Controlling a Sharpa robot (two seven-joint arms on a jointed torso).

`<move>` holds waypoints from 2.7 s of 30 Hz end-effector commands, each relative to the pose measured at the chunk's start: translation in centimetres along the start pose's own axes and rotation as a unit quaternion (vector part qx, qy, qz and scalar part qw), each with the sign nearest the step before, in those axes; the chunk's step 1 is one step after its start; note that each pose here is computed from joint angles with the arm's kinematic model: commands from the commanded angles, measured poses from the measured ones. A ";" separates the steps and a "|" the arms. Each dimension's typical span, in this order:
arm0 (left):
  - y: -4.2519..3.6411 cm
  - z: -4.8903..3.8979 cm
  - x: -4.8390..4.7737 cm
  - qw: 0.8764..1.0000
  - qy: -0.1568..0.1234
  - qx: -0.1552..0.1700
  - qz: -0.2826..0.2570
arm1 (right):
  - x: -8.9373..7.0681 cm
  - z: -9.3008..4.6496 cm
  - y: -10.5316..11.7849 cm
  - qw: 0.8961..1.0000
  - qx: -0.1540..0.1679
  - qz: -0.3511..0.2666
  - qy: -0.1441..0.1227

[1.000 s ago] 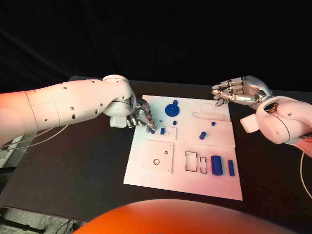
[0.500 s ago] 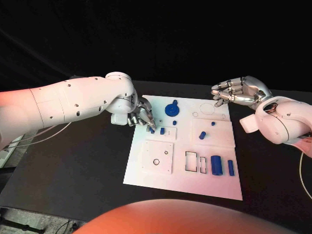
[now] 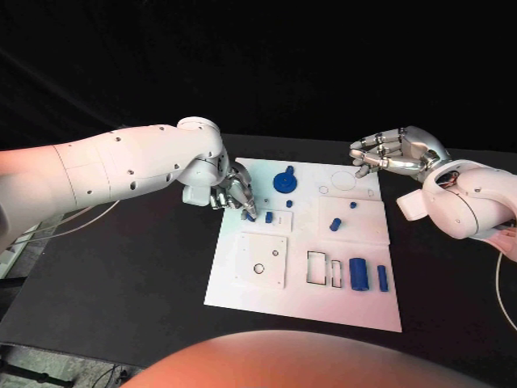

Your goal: Assemble the parts on the task board

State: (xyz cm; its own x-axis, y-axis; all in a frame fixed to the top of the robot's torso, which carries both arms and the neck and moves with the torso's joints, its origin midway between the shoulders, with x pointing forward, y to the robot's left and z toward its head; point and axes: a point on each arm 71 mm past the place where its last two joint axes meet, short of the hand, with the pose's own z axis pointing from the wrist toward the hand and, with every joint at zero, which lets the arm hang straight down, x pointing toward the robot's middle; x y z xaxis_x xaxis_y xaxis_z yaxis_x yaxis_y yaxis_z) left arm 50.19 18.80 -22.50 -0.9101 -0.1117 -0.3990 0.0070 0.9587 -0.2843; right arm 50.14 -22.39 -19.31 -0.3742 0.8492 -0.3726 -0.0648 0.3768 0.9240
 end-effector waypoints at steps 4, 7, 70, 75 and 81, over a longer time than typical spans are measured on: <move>-0.07 0.03 0.14 1.000 0.012 0.001 0.011 | 0.2 0.0 0.1 1.000 -0.005 0.001 0.006; -0.09 0.04 0.03 1.000 0.004 0.001 0.009 | 0.2 0.0 0.1 1.000 -0.005 0.001 0.006; -1.11 0.65 -0.02 0.998 -0.033 -0.033 0.033 | 0.3 -0.1 0.1 1.000 -0.006 0.002 0.007; -1.10 0.62 -0.04 0.998 -0.037 -0.034 0.030 | 0.3 -0.1 0.1 1.000 -0.005 0.002 0.007; -1.01 0.59 -0.10 0.998 -0.042 -0.037 0.026 | 0.3 -0.1 0.1 1.000 -0.005 0.002 0.007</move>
State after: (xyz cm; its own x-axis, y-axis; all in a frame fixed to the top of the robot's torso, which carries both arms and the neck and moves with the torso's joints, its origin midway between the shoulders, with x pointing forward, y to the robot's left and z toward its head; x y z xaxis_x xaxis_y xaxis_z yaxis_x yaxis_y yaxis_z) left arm 50.40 17.44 -22.38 -0.8874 -0.0700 -0.4557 0.0378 0.9740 -0.2232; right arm 50.02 -22.33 -19.37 -0.3770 0.8491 -0.3698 -0.0645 0.3743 0.9251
